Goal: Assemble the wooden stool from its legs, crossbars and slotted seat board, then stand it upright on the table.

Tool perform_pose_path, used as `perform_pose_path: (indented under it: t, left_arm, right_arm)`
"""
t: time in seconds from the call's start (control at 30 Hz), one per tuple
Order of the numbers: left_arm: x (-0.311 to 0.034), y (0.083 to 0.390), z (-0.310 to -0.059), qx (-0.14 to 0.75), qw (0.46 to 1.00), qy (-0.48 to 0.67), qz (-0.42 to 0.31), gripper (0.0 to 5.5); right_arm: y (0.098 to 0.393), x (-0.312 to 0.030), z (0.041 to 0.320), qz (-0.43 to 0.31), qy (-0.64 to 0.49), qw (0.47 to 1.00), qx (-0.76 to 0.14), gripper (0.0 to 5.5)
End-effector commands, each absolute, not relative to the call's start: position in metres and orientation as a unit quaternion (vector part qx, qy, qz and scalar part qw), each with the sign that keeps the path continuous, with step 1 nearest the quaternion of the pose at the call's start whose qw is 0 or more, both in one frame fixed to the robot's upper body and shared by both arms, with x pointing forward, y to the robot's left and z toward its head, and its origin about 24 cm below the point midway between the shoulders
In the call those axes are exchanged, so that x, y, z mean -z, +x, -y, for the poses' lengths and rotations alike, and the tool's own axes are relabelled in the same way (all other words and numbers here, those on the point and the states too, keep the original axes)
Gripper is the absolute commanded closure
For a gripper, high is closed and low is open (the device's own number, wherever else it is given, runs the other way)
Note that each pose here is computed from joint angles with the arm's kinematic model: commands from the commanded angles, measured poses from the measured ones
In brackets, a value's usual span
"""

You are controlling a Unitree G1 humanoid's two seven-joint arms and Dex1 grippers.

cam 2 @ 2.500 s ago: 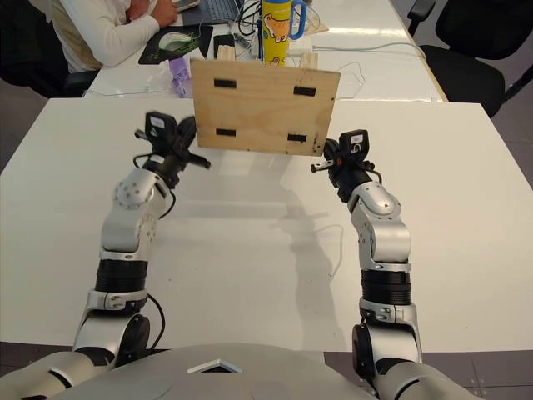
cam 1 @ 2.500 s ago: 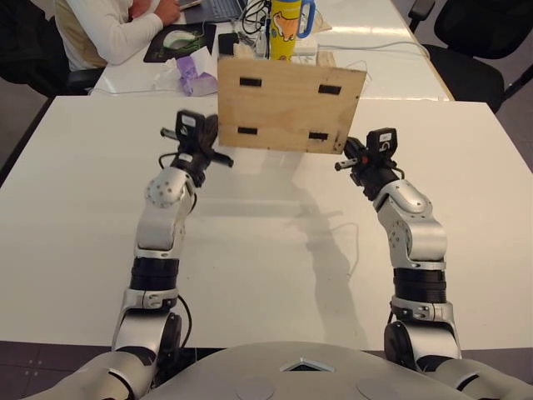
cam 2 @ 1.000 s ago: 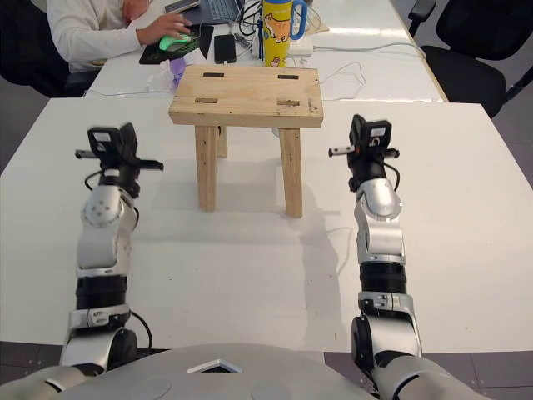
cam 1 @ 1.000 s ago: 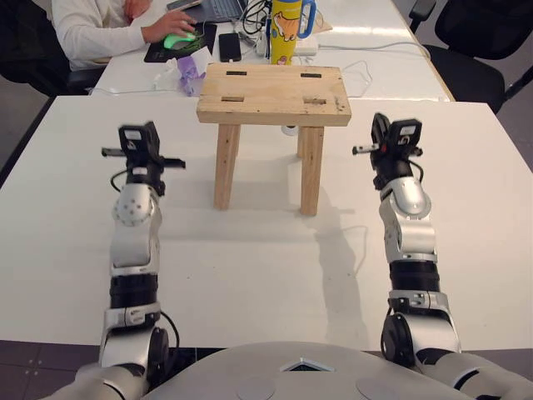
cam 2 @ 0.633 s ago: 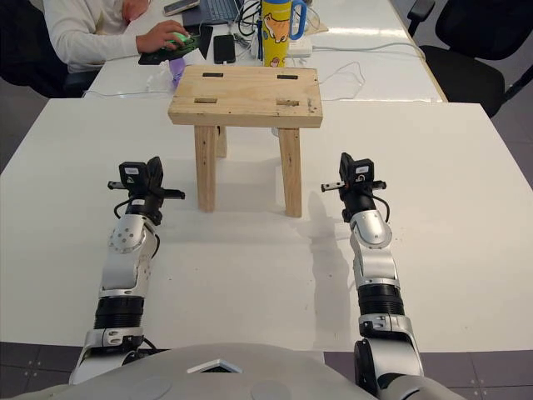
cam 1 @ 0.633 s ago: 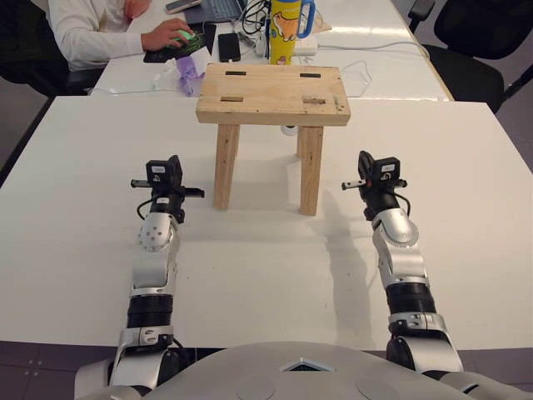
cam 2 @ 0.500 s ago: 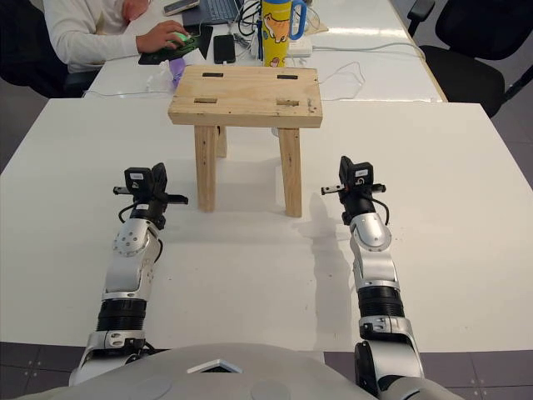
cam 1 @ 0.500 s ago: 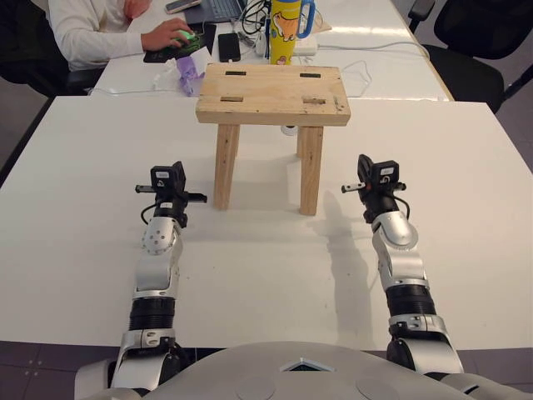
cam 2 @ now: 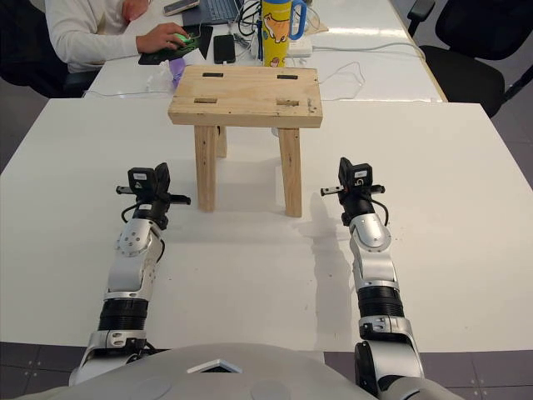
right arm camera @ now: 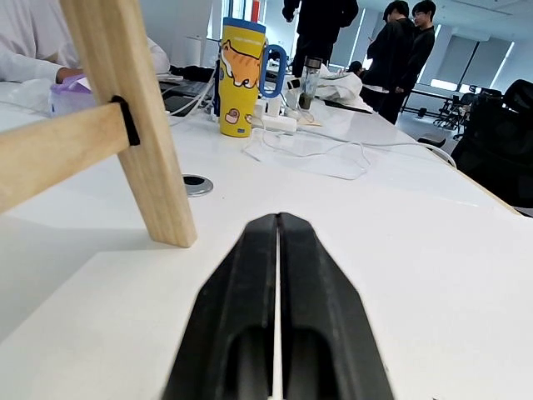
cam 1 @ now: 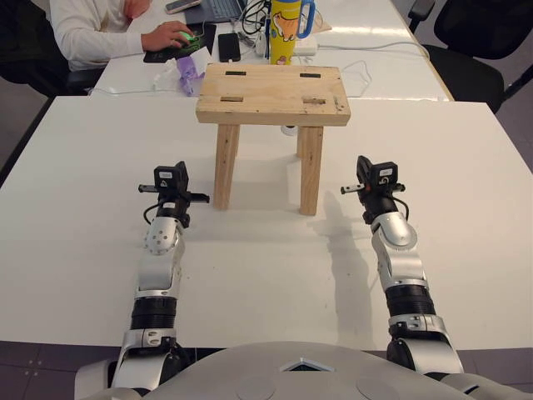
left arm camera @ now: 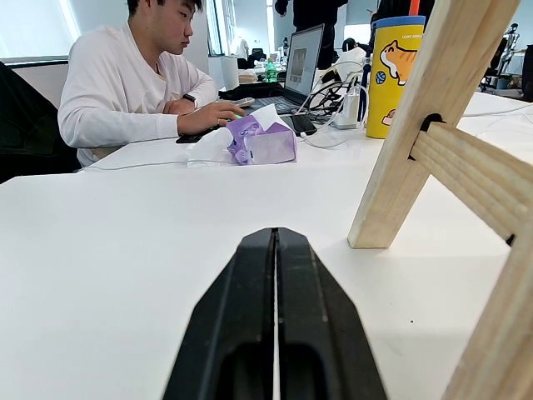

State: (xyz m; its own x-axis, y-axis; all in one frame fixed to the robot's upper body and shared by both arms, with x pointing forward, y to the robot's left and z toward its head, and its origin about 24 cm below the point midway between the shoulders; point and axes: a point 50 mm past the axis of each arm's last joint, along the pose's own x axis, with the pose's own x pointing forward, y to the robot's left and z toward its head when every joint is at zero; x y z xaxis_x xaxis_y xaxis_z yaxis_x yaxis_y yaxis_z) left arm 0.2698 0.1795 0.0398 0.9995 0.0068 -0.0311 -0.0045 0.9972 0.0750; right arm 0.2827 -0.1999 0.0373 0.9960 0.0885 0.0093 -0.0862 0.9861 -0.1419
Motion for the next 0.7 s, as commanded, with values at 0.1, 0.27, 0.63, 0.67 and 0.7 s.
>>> perform_pose_path:
  t: [0.1,0.27,0.63,0.67,0.7]
  left_arm:
    - [-0.0420,0.2735,-0.1795,0.000,0.999,0.042,-0.011,5.50]
    - [-0.0428,0.2739,-0.1786,0.001,0.999,0.043,-0.009,5.50]
    - [-0.0430,0.2756,-0.1774,0.004,0.999,0.043,-0.007,5.50]
    - [-0.0429,0.2760,-0.1773,0.004,0.999,0.043,-0.006,5.50]
    - [-0.0428,0.2763,-0.1775,0.004,0.999,0.043,-0.006,5.50]
  right_arm:
    - [0.2840,-0.0387,0.1976,0.011,-0.075,0.996,-0.049,5.49]
    - [0.2841,-0.0391,0.1975,0.012,-0.075,0.996,-0.048,5.49]
    - [0.2858,-0.0393,0.1974,0.012,-0.073,0.996,-0.047,5.49]
    - [0.2859,-0.0392,0.1974,0.012,-0.074,0.996,-0.047,5.49]
    - [0.2860,-0.0392,0.1975,0.012,-0.074,0.996,-0.047,5.49]
